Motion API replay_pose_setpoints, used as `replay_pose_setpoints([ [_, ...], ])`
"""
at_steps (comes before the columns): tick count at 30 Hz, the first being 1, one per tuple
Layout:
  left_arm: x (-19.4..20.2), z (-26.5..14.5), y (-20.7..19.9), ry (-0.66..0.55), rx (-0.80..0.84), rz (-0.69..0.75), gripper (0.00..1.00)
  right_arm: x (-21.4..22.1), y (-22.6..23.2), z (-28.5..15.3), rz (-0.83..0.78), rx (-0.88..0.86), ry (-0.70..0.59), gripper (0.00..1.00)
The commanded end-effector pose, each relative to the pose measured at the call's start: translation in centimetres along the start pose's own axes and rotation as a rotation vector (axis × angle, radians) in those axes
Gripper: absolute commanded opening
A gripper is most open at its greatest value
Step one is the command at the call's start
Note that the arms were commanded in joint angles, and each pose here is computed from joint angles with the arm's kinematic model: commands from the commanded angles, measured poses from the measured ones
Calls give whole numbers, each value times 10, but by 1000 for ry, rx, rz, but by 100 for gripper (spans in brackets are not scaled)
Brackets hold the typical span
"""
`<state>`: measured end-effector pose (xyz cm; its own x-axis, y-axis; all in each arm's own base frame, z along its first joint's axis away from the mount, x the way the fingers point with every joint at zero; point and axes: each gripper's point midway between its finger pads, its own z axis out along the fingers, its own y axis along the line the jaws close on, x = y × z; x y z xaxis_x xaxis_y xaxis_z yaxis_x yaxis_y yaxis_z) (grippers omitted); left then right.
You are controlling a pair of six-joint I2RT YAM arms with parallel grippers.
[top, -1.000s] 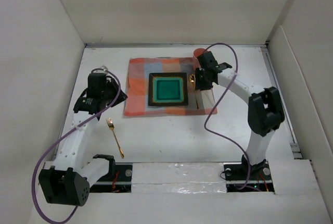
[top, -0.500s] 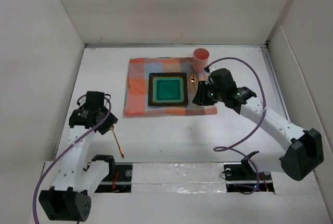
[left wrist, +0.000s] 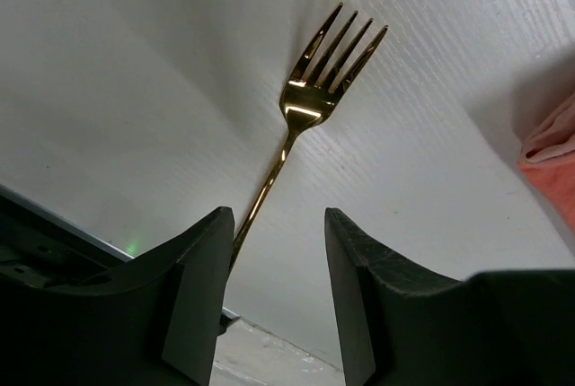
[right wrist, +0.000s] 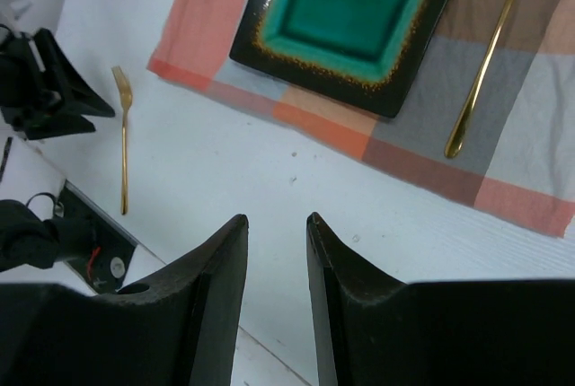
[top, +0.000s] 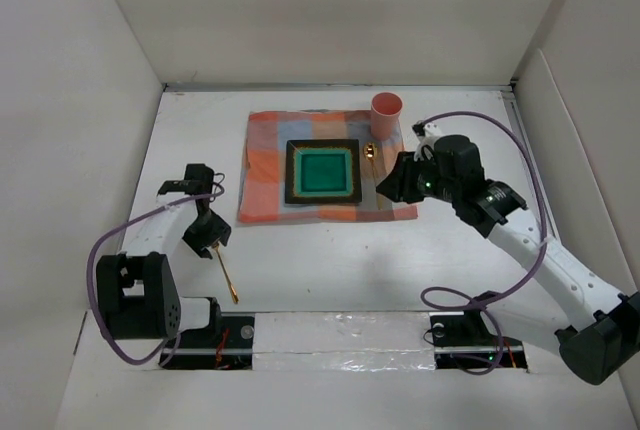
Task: Set the dinner table for one person
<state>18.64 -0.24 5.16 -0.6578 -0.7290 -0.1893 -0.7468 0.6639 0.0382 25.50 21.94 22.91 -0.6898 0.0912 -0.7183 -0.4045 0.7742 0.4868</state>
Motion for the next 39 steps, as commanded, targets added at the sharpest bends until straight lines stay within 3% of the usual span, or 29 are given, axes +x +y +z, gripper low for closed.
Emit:
replay_pose_setpoints([
  [1, -6, 1, 0, -25, -8, -6, 42, -34, 17, -19, -28, -46, -92, 38],
  [14, -3, 30, 0, 36, -173, 85, 35, -83, 26, -57, -50, -37, -187, 39],
  [23, -5, 30, 0, 17, -166, 70, 27, -107, 19, -57, -46, 1, -212, 39],
  [25, -7, 30, 0, 7, -174, 63, 18, -114, 18, -59, -46, 6, -223, 39],
  [26, -9, 31, 0, -4, -173, 51, 7, -118, 21, -61, -50, -1, -233, 39],
  [29, -11, 30, -2, -17, -161, 47, 0, -120, 18, -62, -45, 7, -244, 39],
  [39, -16, 3, -17, -73, 4, 47, 0, -110, -8, -59, -5, 57, -231, 39],
])
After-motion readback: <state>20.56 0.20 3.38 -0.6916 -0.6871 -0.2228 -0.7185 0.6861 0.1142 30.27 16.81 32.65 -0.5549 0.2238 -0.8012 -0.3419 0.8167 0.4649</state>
